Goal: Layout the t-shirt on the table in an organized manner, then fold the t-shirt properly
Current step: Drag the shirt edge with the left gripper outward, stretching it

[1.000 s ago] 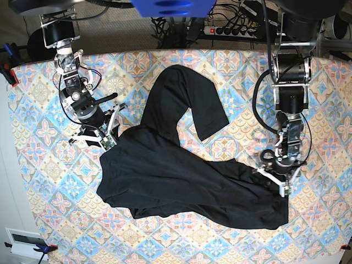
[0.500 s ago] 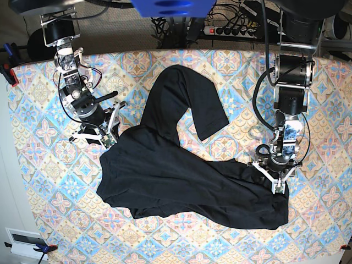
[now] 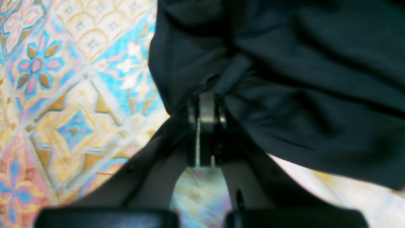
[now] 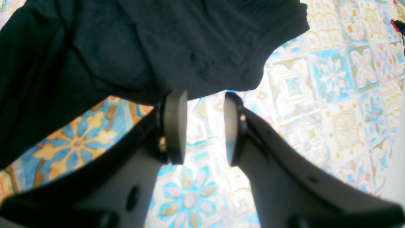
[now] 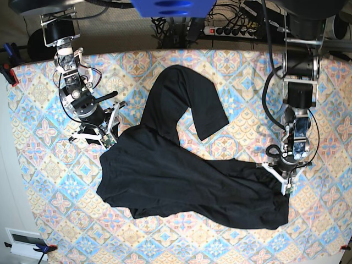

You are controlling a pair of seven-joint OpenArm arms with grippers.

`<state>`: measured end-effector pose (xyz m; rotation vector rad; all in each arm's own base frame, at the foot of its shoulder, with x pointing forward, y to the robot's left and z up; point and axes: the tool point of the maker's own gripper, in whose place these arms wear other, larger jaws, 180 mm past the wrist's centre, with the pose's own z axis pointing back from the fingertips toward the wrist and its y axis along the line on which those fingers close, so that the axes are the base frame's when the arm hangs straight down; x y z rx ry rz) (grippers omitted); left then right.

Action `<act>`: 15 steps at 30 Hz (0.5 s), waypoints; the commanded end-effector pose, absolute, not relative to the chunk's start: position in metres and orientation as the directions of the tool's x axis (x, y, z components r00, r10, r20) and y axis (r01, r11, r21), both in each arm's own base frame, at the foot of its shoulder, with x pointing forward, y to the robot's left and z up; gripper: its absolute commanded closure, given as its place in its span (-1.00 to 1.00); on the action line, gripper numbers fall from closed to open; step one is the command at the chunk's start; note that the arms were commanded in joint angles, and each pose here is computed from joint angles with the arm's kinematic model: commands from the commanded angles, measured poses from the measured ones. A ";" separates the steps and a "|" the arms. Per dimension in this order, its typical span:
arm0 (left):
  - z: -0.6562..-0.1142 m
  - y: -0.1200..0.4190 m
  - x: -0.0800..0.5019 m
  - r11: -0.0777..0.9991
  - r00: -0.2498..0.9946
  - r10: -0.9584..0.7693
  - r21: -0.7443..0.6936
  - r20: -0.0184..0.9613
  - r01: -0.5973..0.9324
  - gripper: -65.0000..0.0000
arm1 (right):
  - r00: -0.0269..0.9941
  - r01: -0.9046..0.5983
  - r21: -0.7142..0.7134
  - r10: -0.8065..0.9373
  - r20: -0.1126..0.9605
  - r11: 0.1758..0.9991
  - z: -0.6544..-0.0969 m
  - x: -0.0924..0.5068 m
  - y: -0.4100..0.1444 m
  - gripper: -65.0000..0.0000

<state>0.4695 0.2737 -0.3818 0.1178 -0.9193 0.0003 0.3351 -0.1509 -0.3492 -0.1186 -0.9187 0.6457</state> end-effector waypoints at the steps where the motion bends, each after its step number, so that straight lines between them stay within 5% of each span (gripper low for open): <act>1: -0.353 0.269 0.479 0.997 0.553 -0.045 0.073 0.832 -0.029 1.00 | 0.396 -0.451 -0.380 0.563 0.726 0.807 -0.334 0.344 -0.152 0.42; 9: -0.305 0.242 0.424 0.984 0.559 0.125 -0.173 0.820 0.034 1.00 | 0.398 -0.451 -0.380 0.563 0.724 0.808 -0.335 0.344 -0.153 0.41; 15: -0.281 0.307 0.382 0.955 0.476 0.293 -0.281 0.830 -0.098 1.00 | 0.420 -0.454 -0.371 0.561 0.713 0.810 -0.343 0.343 -0.156 0.41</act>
